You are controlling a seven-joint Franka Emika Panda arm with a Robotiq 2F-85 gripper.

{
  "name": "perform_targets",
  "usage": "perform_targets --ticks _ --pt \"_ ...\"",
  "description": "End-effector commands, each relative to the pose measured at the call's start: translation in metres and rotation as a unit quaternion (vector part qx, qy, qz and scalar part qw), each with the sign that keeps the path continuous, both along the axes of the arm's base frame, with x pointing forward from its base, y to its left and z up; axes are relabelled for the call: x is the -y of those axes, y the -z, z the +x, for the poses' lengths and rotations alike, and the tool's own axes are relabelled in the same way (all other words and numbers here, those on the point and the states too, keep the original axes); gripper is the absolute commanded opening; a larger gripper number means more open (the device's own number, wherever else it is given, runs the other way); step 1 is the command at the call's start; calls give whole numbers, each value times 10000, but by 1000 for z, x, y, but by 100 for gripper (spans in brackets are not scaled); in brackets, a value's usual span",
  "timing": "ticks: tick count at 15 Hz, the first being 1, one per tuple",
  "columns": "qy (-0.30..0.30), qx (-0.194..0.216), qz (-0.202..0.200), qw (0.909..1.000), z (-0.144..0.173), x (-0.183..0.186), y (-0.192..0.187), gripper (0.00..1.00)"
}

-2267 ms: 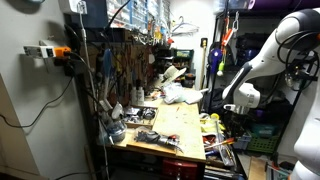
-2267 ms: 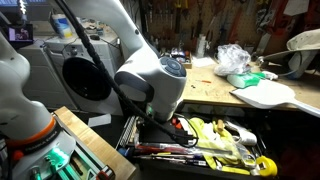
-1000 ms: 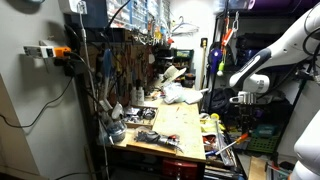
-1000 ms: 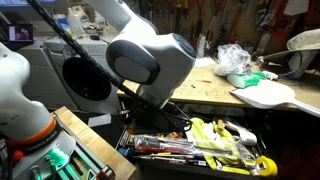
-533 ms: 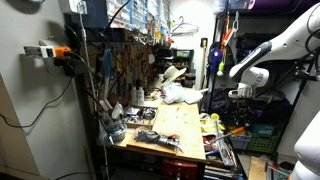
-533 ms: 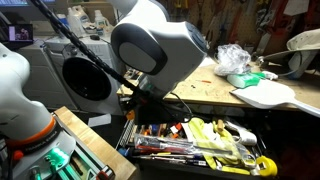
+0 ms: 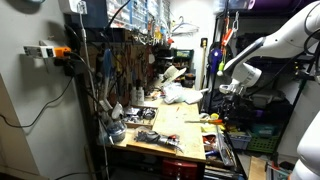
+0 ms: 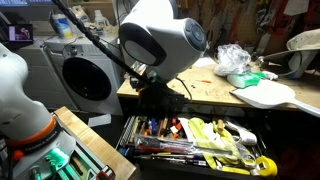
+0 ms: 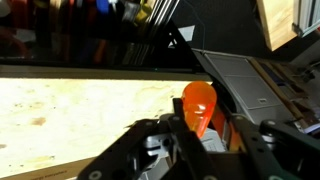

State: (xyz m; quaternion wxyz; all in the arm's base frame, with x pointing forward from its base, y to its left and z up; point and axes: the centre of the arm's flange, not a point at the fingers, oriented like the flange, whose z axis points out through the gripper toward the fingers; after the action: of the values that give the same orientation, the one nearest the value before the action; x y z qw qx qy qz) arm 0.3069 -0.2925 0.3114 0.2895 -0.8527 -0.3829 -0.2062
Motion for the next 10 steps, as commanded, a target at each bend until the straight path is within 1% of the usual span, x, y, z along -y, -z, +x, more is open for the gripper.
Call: perform_targets --ticks 1,5,7,10 --pt "619 240 -3 9978 33 -14 11 12" --pt "1221 274 -254 9918 62 -34 27 12" --pt "1368 250 -370 9896 73 -50 36 12" --pt "1437 236 -492 9881 86 -76 48 12"
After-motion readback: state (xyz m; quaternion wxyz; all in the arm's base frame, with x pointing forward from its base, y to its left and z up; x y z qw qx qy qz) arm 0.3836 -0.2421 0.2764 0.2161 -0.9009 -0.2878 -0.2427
